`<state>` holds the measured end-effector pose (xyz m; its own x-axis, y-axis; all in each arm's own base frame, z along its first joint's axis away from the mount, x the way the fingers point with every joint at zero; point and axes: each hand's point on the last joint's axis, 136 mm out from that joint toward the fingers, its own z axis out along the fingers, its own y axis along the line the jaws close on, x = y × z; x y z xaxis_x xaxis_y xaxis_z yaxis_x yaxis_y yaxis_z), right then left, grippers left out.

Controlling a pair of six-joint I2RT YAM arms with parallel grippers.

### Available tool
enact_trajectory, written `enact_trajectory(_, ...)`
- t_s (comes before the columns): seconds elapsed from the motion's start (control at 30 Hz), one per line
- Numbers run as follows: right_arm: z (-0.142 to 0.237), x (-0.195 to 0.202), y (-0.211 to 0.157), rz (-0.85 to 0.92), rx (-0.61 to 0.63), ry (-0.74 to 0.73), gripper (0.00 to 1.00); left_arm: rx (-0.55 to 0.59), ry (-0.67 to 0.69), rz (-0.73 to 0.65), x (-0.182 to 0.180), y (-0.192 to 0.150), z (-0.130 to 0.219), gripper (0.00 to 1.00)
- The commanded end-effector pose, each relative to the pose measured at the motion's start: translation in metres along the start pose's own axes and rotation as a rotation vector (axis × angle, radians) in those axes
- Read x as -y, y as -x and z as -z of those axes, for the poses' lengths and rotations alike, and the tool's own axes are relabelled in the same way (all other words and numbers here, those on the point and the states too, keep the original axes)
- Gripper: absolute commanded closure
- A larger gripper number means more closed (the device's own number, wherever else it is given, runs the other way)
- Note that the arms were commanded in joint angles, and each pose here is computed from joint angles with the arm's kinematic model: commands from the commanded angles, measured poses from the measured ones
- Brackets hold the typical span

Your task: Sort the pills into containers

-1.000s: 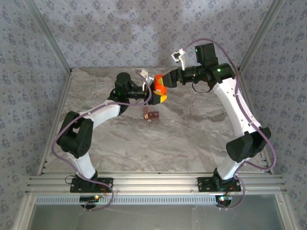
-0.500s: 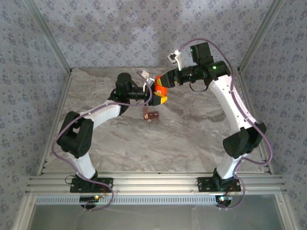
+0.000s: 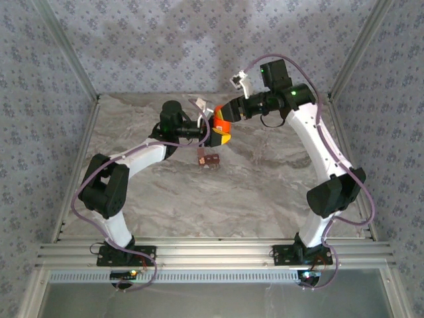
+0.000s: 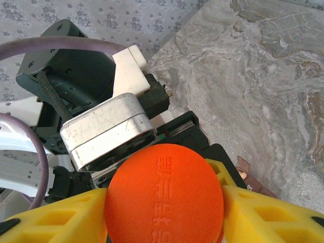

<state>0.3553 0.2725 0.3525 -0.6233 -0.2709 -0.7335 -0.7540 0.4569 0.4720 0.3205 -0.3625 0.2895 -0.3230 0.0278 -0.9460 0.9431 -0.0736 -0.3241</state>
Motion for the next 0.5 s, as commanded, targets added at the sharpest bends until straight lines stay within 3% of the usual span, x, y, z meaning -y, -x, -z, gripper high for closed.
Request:
enact_trajectory(0.0, -0.003, -0.006, -0.002, -0.006, -0.025, -0.002, 0.47, 0.01, -0.026, -0.062, 0.009, 0.014, -0.004, 1.0)
enact_trajectory(0.17, -0.001, 0.0, -0.01, -0.036, -0.071, -0.061, 0.56, -0.019, -0.029, -0.062, 0.009, 0.01, -0.003, 1.0)
enact_trajectory(0.33, 0.0, 0.009, -0.029, -0.039, -0.166, -0.176, 0.6, -0.098, -0.014, -0.071, 0.009, 0.001, 0.001, 1.0)
enact_trajectory(0.47, 0.0, 0.016, -0.038, -0.069, -0.209, -0.23, 0.61, -0.098, -0.001, -0.078, 0.008, 0.003, 0.006, 1.0)
